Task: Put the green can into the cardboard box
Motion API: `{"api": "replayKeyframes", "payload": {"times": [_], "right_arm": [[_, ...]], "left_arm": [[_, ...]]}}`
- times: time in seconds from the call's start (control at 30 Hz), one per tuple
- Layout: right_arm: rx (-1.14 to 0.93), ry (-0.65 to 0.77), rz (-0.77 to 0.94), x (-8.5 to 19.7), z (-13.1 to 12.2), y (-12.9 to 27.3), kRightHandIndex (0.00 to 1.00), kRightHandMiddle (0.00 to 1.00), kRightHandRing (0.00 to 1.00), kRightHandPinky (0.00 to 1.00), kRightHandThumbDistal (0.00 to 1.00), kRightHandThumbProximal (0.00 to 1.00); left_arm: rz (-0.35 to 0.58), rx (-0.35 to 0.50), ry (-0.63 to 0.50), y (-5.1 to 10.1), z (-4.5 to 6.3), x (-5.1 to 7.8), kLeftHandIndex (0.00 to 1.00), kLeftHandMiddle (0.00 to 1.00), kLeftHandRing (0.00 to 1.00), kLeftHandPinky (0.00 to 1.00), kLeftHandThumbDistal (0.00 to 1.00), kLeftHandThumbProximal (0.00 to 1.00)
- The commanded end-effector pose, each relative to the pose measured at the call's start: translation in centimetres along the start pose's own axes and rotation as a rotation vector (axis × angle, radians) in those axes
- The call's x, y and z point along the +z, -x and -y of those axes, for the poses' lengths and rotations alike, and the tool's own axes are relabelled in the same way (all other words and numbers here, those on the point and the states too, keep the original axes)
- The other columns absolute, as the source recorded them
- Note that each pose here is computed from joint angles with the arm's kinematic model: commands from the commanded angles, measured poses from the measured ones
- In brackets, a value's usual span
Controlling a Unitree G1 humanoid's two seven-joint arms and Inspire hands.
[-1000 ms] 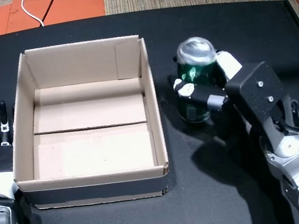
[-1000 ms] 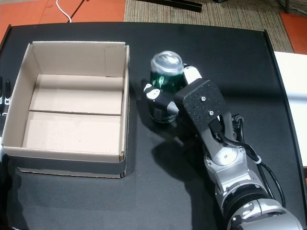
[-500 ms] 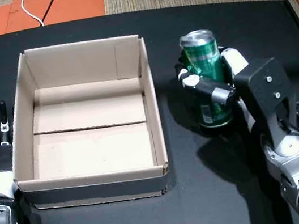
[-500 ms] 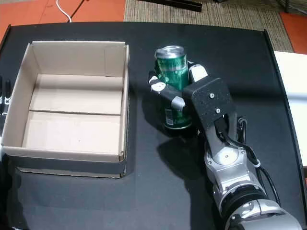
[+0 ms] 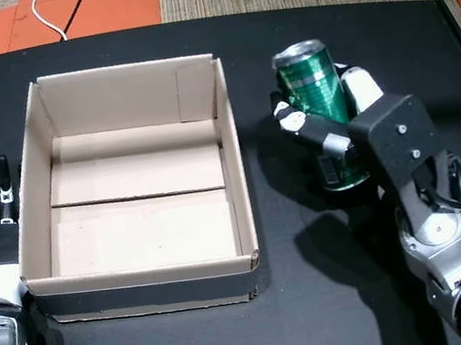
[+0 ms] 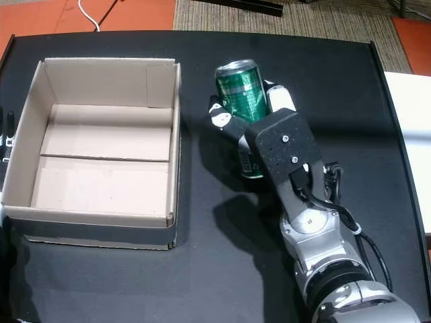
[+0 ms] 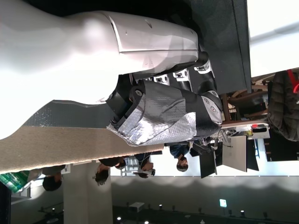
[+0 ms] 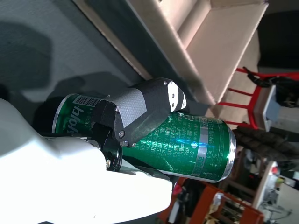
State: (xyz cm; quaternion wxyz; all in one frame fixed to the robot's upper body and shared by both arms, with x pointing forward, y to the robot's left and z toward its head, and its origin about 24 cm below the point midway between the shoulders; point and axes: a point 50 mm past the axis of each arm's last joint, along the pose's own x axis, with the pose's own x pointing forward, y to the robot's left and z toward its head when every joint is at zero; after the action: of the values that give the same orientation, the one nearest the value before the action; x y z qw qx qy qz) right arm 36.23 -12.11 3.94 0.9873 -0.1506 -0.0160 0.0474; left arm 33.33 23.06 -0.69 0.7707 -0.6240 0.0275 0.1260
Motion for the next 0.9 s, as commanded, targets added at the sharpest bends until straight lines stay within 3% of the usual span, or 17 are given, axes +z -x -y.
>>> {"api": "replayKeyframes", "payload": {"times": [0.0,0.23,0.3,0.47,0.67,0.77,0.87], "right_arm": [[-0.008,-0.004,0.097,1.8,0.1,-0.7,0.20,0.45,0.61,0.56,0.03,0.00],[-0.005,0.011,0.234,4.1,0.4,-1.2,0.20,0.44,0.62,0.63,0.01,0.00],[-0.011,0.035,0.292,5.2,0.7,-1.5,0.20,0.44,0.61,0.64,0.00,0.00],[-0.044,0.046,0.492,8.8,1.5,-2.0,0.19,0.43,0.61,0.65,0.01,0.00],[-0.109,0.087,0.701,13.3,2.7,-2.4,0.15,0.36,0.53,0.58,0.00,0.00],[-0.130,0.101,0.782,15.0,3.2,-2.4,0.14,0.34,0.51,0.56,0.06,0.00],[-0.163,0.142,0.832,16.4,3.5,-2.5,0.12,0.31,0.46,0.45,0.07,0.00]], "left_arm": [[-0.034,0.113,-0.008,1.2,-2.6,-0.7,0.52,0.54,0.64,0.80,0.00,0.60],[-0.032,0.120,0.006,1.2,-2.6,-0.8,0.51,0.53,0.63,0.79,0.00,0.61],[-0.032,0.109,0.008,1.2,-2.6,-0.8,0.55,0.54,0.64,0.79,0.00,0.60],[-0.036,0.108,0.001,1.3,-2.6,-0.9,0.52,0.54,0.64,0.80,0.00,0.59],[-0.030,0.122,0.003,1.0,-2.3,-1.1,0.54,0.55,0.66,0.79,0.00,0.58],[-0.032,0.129,0.005,1.0,-2.2,-1.2,0.52,0.54,0.65,0.80,0.00,0.59],[-0.036,0.123,-0.002,1.0,-2.2,-1.3,0.52,0.55,0.66,0.81,0.00,0.62]]}}
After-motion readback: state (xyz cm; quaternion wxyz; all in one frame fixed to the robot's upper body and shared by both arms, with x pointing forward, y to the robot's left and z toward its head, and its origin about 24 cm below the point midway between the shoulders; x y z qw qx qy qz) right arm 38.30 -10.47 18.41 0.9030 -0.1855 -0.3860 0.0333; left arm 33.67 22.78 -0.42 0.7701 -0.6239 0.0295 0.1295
